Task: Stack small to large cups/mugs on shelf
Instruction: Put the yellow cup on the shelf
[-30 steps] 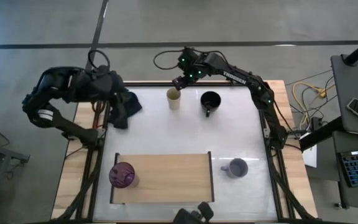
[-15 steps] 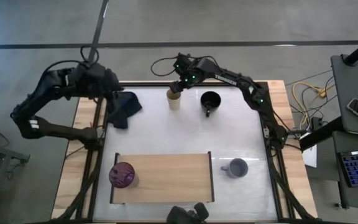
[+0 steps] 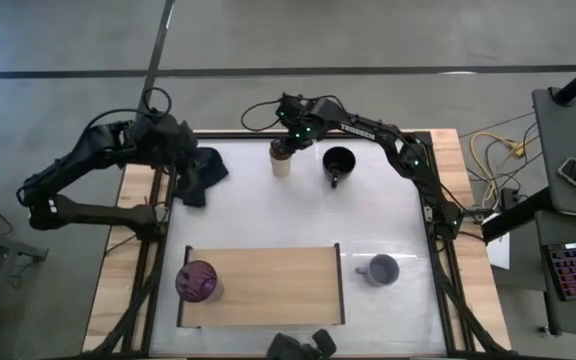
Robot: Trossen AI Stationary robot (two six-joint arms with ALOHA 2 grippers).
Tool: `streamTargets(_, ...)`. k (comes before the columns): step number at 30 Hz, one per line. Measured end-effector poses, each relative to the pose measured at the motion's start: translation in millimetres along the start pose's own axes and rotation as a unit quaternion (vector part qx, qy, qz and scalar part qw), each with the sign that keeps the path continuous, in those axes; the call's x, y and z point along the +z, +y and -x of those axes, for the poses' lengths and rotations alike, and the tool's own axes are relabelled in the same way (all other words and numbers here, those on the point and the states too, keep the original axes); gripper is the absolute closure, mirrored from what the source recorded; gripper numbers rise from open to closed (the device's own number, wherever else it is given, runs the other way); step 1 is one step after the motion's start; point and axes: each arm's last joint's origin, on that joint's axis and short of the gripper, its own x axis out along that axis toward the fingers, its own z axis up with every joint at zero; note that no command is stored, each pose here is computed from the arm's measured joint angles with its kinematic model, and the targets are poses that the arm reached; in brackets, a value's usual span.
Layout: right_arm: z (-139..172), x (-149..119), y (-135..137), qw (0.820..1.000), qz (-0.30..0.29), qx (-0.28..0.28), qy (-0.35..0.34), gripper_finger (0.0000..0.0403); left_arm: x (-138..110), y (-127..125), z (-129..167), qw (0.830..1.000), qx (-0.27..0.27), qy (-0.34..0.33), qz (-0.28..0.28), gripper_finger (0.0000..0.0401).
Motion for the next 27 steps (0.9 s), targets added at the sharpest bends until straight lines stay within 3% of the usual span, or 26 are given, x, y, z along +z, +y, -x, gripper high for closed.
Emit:
streamTargets(10,3,-4,1,1.000,0.012,-0.006,0.012,0.0385,-6,0,-2,1.000,0.001,0.004,0.001,0.0306)
streamTargets(14,24,-8,10,0.999,0.033,0.013,0.001,0.0392,-8,1,3,1.000,0.003,-0.004,0.002,0.0306)
streamTargets(18,67,-20,22,0.997,0.059,0.040,0.000,0.0393,-10,2,7,1.000,0.006,-0.012,0.004,0.0306)
streamTargets(21,107,-37,37,0.991,0.122,0.051,-0.003,0.0393,-12,4,10,1.000,0.014,-0.016,0.009,0.0306)
streamTargets(24,150,-62,60,0.966,0.244,0.080,-0.020,0.0393,-11,6,10,0.999,0.026,-0.018,0.011,0.0306)
streamTargets(27,179,-86,82,0.945,0.308,0.097,-0.053,0.0393,-8,8,9,0.999,0.034,-0.028,0.006,0.0306)
